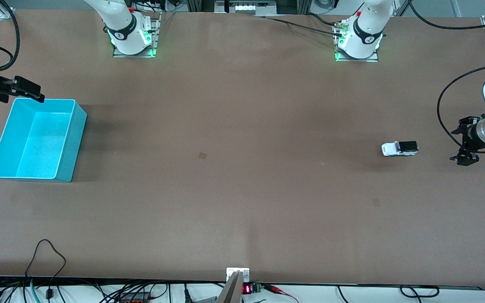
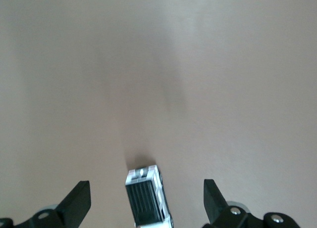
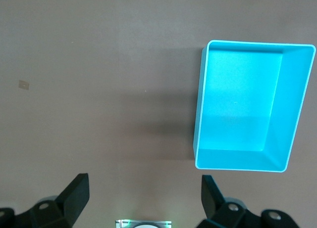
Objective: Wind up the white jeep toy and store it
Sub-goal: 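Open the left gripper to release the jeep toward the blue bin, then raise the left gripper away while the jeep rolls toward the bin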
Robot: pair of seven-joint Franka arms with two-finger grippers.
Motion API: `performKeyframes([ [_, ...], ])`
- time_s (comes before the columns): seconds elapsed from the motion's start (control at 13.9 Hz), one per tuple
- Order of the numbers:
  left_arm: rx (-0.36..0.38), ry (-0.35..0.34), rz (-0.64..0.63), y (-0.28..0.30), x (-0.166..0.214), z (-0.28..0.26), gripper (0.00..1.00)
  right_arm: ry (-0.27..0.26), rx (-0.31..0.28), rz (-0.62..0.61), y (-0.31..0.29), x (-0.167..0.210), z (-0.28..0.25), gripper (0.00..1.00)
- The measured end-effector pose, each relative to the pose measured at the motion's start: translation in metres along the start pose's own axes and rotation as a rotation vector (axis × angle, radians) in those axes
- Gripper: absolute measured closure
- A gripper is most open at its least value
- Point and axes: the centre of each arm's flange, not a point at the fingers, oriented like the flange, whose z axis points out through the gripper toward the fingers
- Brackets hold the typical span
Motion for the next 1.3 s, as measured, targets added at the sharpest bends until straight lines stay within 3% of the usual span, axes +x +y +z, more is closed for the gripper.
performKeyframes([
  [0.65,-0.124,0.029,0.217,0.058,-0.077,-0.101,0.0,0.0,0.0,0.003,0.002,0.0,0.0,0.0],
  [1.3,-0.06,0.04,0.821,0.053,-0.09,-0.109,0.0,0.0,0.0,0.004,0.002,0.0,0.0,0.0],
])
